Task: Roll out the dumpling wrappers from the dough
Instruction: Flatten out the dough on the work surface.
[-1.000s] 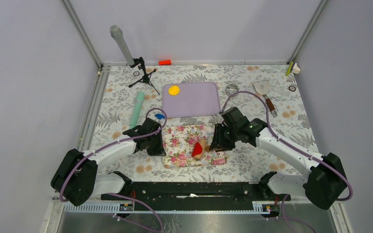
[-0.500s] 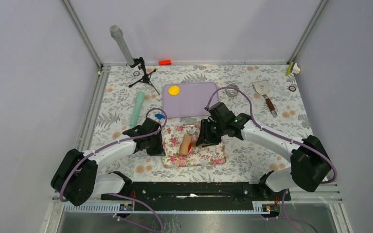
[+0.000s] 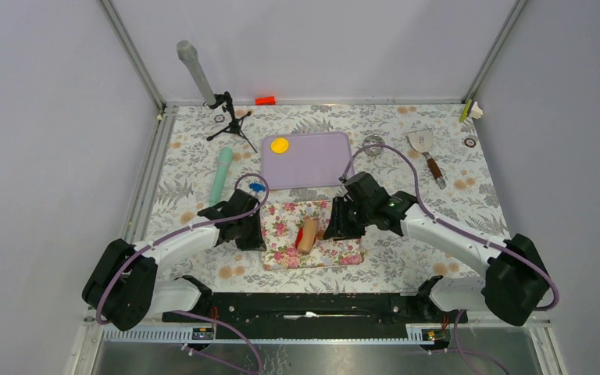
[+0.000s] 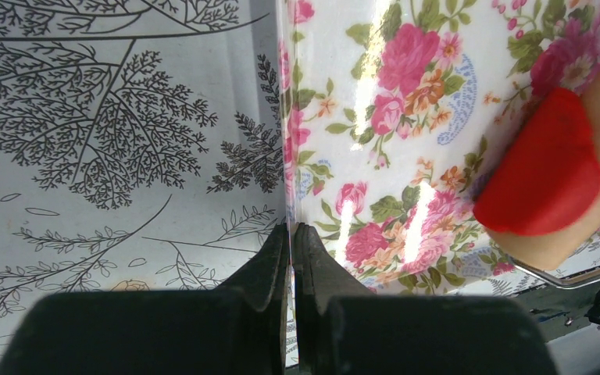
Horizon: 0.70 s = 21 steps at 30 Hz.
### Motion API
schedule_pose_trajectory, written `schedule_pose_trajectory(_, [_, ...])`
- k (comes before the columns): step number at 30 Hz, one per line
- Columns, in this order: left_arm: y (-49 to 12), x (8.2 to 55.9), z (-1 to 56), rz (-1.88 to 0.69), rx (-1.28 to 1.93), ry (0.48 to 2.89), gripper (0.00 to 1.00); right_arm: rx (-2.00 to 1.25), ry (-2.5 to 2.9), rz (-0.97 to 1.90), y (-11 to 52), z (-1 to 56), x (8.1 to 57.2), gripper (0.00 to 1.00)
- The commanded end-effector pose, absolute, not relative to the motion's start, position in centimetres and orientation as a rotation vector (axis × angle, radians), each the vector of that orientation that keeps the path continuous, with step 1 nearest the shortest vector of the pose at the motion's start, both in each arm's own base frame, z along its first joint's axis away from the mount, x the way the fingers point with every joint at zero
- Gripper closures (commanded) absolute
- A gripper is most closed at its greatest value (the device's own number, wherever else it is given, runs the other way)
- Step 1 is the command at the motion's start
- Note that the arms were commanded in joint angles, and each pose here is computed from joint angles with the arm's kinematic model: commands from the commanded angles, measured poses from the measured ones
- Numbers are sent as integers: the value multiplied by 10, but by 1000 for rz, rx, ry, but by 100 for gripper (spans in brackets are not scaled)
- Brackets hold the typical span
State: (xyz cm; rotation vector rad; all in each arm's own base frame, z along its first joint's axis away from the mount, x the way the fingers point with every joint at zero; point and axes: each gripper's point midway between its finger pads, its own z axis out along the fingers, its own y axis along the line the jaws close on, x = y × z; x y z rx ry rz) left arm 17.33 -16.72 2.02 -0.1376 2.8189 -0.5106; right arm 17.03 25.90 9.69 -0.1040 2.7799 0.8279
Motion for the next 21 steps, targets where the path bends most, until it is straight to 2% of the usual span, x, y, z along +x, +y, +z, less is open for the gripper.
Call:
schedule_pose_trajectory(1, [-181,184,38,-583,-83,2775,100,-48,3053,81,142,43,124,100])
schedule_pose_trajectory(6, [-183,185,39,-598,-71,2767,100,-63,3031,107,149,54,132,100])
schedule_pose_trajectory(12, [-183,184,39,-597,-69,2769,100,-97,3058,262,183,44,137,100])
schedule_pose_trajectory(21, [-184,183,40,-612,-68,2762,100,-230,3070,309,224,27,147,100])
